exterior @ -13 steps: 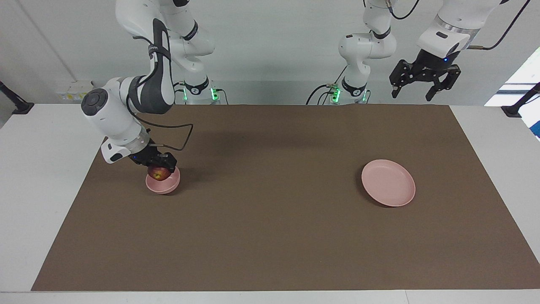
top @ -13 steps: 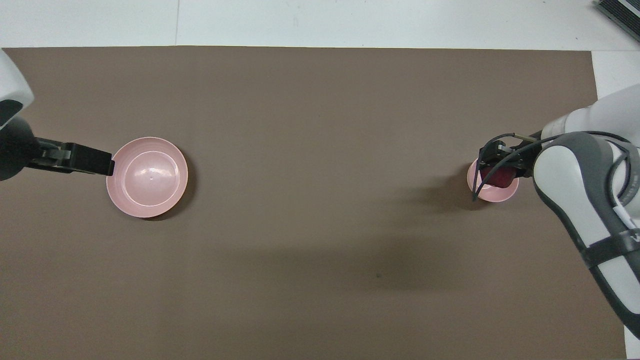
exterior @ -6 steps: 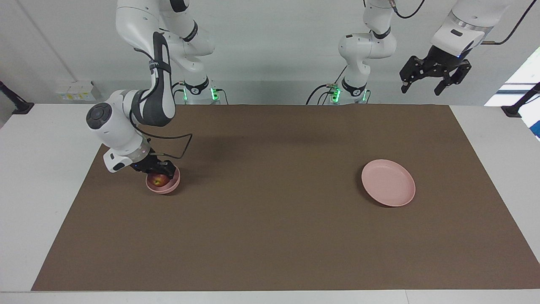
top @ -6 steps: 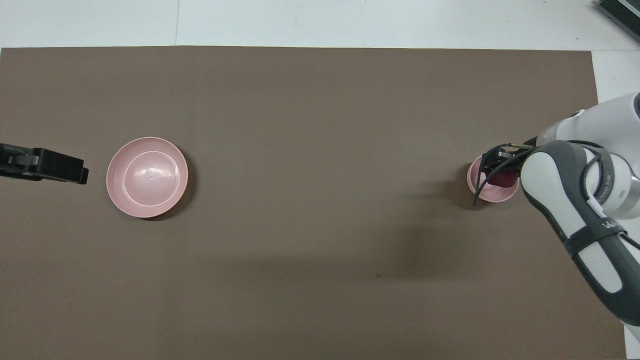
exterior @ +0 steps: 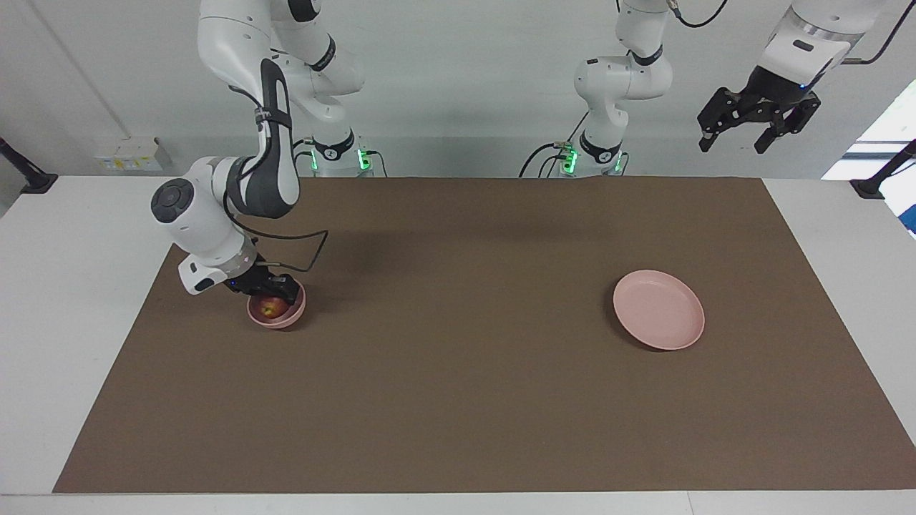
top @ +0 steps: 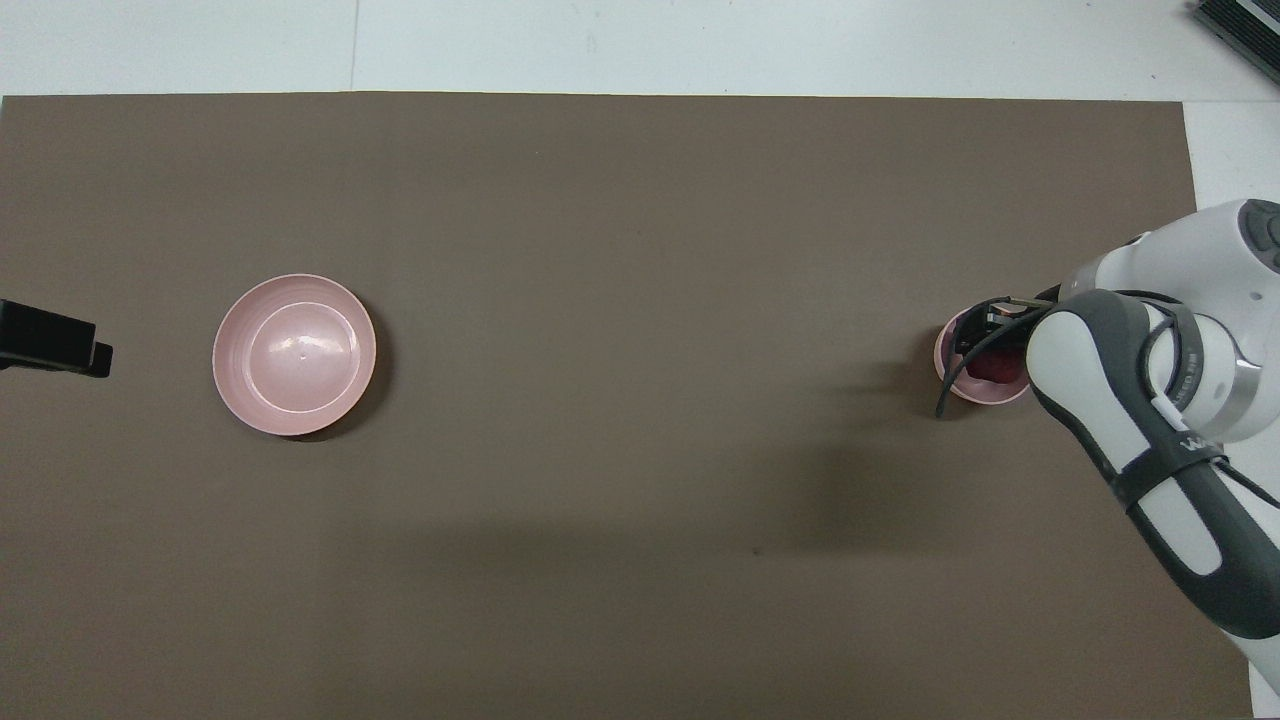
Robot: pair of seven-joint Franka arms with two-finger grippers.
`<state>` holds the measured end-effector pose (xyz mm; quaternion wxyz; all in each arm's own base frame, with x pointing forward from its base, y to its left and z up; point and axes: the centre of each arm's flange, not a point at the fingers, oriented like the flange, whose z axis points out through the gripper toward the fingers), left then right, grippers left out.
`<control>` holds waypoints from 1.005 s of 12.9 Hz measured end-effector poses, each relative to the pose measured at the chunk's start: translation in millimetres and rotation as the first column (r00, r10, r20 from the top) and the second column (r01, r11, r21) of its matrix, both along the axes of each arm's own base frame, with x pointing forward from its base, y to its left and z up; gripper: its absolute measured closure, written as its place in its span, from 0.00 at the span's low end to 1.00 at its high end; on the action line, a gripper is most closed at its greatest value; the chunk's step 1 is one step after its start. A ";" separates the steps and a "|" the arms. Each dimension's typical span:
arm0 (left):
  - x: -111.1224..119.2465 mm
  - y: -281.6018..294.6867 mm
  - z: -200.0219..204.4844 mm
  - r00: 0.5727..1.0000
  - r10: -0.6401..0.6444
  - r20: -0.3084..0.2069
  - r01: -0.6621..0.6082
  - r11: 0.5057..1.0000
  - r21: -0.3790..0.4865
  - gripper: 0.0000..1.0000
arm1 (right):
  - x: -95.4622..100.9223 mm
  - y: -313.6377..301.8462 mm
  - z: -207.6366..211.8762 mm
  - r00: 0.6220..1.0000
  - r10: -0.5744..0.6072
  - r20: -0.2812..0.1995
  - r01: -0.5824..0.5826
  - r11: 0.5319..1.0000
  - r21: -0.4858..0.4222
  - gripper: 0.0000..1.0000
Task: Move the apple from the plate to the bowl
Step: 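Lower the apple into the small pink cup with the right gripper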
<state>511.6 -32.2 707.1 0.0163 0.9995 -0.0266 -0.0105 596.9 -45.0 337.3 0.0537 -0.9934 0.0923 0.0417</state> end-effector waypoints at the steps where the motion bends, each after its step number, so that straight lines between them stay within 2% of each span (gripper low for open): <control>1: -0.3 4.1 0.1 1.000 0.008 -0.001 -0.008 1.000 0.000 0.00 | 0.0 -1.2 -3.1 1.000 -0.002 -0.004 0.002 1.000 0.000 0.22; 13: -0.3 8.6 -0.7 1.000 0.016 -0.006 -0.016 1.000 0.000 0.00 | 0.0 -3.4 -10.5 1.000 -0.006 -0.015 0.006 1.000 -0.001 0.22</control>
